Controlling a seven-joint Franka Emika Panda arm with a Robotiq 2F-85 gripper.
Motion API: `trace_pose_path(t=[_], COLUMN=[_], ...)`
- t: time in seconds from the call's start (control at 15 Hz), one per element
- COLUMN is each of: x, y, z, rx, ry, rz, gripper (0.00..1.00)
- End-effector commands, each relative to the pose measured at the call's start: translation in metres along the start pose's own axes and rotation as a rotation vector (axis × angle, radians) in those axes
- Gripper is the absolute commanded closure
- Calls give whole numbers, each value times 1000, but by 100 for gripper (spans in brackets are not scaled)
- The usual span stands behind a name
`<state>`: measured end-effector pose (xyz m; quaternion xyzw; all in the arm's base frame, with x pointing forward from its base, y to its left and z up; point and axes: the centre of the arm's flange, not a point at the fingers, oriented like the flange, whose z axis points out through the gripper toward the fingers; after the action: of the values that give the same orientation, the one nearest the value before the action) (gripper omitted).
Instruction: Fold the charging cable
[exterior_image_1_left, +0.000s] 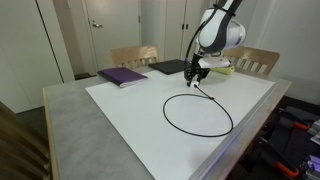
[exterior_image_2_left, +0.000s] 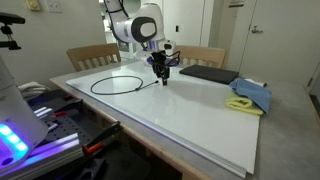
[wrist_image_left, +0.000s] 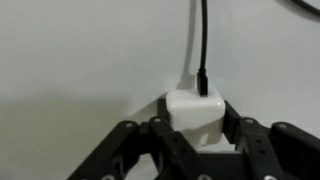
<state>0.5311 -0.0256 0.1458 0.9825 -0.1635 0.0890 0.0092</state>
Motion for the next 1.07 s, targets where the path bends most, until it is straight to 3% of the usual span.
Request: trace_pose_path(t=[0.0, 0.6, 0.67, 0.93, 1.0], x=[6, 39, 23, 27, 28], y=[-10, -88, -78, -93, -92], z=[3, -2, -13, -7, -6], rx=[30, 153, 132, 149, 149], ry=[-16, -26, -12, -13, -13], rz=[-84, -581, -488, -548, -549], gripper=[72, 72, 47, 47, 72])
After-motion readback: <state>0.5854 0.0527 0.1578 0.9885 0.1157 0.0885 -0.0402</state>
